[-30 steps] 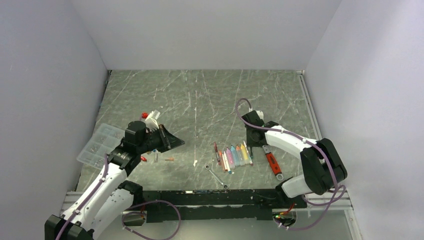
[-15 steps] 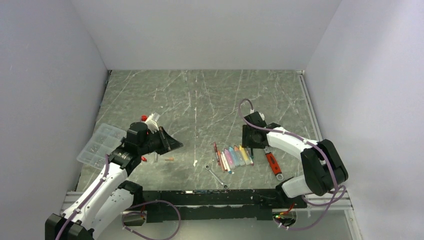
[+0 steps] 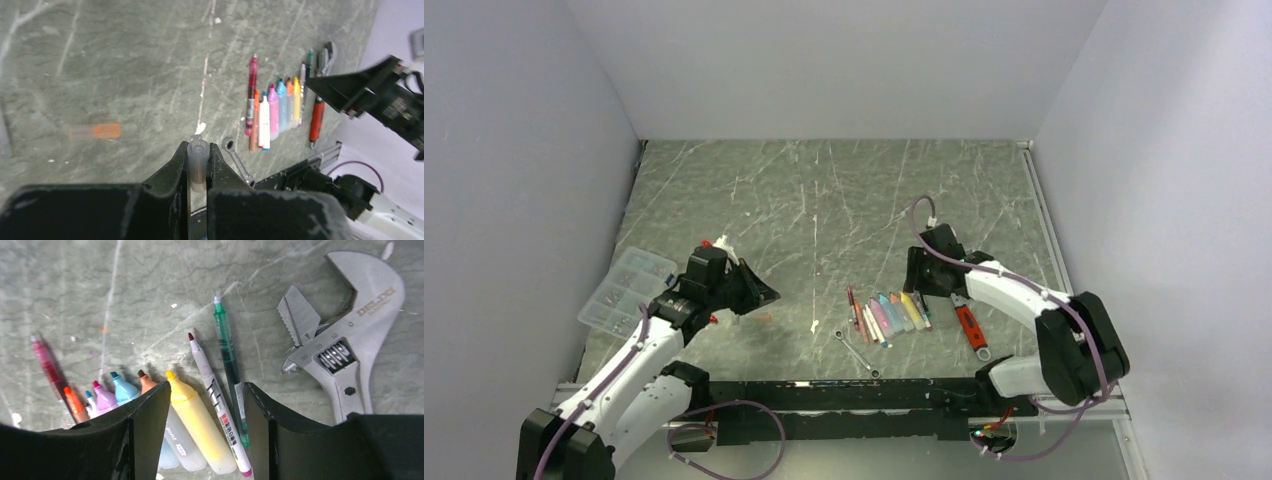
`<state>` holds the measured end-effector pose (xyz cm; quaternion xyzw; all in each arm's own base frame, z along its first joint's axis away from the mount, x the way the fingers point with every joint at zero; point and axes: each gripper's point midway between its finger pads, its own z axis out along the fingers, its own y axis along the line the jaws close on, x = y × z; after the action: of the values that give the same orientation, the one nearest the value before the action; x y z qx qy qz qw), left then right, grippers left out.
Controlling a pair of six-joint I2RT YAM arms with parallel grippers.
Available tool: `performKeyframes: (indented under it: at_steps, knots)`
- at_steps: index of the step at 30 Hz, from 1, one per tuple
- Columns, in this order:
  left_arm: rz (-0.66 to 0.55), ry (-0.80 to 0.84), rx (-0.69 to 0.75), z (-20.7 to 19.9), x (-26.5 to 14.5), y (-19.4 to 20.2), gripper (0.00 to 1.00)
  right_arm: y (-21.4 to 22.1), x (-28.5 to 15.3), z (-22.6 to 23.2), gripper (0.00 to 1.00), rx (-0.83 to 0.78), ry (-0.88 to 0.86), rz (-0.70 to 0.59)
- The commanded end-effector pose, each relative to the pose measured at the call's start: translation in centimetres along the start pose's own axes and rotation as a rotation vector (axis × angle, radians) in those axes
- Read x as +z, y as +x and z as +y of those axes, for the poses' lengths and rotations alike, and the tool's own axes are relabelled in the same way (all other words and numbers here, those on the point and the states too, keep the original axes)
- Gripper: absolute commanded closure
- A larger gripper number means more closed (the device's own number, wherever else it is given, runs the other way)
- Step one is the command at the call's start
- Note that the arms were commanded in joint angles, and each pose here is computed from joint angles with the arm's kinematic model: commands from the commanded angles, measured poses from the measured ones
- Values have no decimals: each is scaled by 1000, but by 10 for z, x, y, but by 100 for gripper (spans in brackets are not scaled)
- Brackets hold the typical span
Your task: Open the pen caps
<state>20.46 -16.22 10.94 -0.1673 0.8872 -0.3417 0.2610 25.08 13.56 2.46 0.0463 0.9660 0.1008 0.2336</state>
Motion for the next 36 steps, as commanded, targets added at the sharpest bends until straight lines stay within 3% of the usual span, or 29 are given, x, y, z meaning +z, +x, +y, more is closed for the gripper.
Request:
performKeyframes:
  at_steps: [1, 8, 13, 17, 20, 30, 31, 33, 36]
  knots:
    - [-63, -103, -20, 15, 4, -14, 100, -33, -28, 11, 41, 44, -56, -158]
    - [-188, -341, -41, 54, 19, -45, 99, -69, -90, 44, 41, 41, -283, -397]
    - [-191, -526, -4, 77, 35, -64, 96, -63, -105, 52, 41, 35, -368, -421]
    - [-178, -579, -4, 87, 46, -65, 85, -55, -110, 51, 41, 30, -393, -427]
    - [-161, -583, -10, 89, 52, -63, 69, -51, -114, 49, 41, 32, -404, -445]
    - [-157, -552, -10, 76, 47, -67, 32, -58, -138, 53, 40, 3, -439, -501]
    - [-161, -536, -5, 70, 44, -69, 23, -60, -143, 54, 39, -1, -446, -514]
    - [-180, -478, 10, 54, 38, -76, 19, -68, -157, 56, 32, -5, -458, -559]
    - [-233, -381, 34, 26, 23, -88, 17, -84, -182, 55, 2, 10, -463, -647]
